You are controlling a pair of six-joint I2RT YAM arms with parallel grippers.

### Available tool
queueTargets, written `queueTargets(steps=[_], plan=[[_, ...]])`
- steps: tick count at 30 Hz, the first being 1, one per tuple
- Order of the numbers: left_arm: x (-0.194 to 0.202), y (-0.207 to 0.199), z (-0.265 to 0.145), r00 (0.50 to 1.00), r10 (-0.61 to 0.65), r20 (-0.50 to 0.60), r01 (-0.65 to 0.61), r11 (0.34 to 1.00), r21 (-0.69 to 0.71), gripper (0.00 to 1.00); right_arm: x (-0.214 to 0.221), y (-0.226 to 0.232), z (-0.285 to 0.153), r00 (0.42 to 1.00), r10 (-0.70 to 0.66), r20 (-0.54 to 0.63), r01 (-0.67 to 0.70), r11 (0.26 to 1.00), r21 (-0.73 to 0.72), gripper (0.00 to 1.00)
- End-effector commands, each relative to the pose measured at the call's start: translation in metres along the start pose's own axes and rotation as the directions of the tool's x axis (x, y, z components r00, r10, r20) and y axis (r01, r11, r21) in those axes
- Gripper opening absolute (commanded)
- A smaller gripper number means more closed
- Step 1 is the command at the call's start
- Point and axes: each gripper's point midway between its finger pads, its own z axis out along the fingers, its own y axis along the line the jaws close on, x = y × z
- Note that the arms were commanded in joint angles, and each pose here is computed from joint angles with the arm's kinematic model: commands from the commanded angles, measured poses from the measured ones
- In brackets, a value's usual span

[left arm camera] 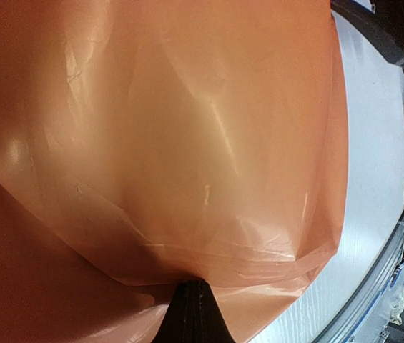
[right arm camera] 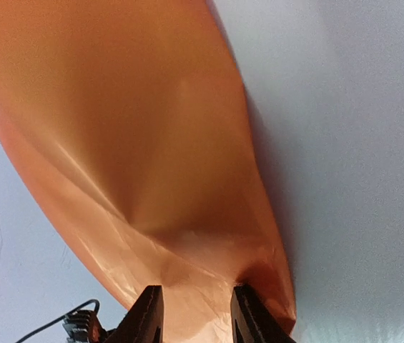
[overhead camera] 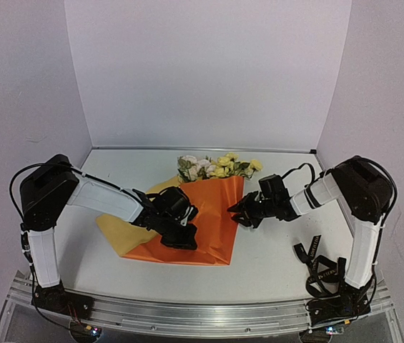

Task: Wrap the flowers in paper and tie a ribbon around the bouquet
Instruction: Press the fold line on the 1/4-folded wrapping paper.

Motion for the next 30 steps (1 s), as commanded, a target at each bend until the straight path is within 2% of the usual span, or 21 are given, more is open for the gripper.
queueTargets(steps=[1,19,26,30], plan=[[0.018,0.028,0.012,0.997,-0.018,-0.069,0.011,0.994,-0.105,0.00,-0.041,-0.002,0.004,0.994,0.038,0.104,-0.038,0.999,0.003,0.35],[0.018,0.026,0.010,0.997,-0.008,-0.080,0.000,0.994,-0.105,0.00,-0.164,0.015,0.020,0.934,0.193,0.301,-0.180,0.981,-0.072,0.35],[0.014,0.024,0.006,0.998,0.000,-0.068,-0.008,0.994,-0.111,0.00,-0.207,0.028,0.027,0.915,0.253,0.315,-0.227,0.967,-0.117,0.35],[-0.001,0.015,-0.002,0.999,0.018,-0.032,-0.022,0.994,-0.111,0.00,-0.206,0.069,0.003,0.940,0.210,0.270,-0.169,0.971,-0.169,0.35]])
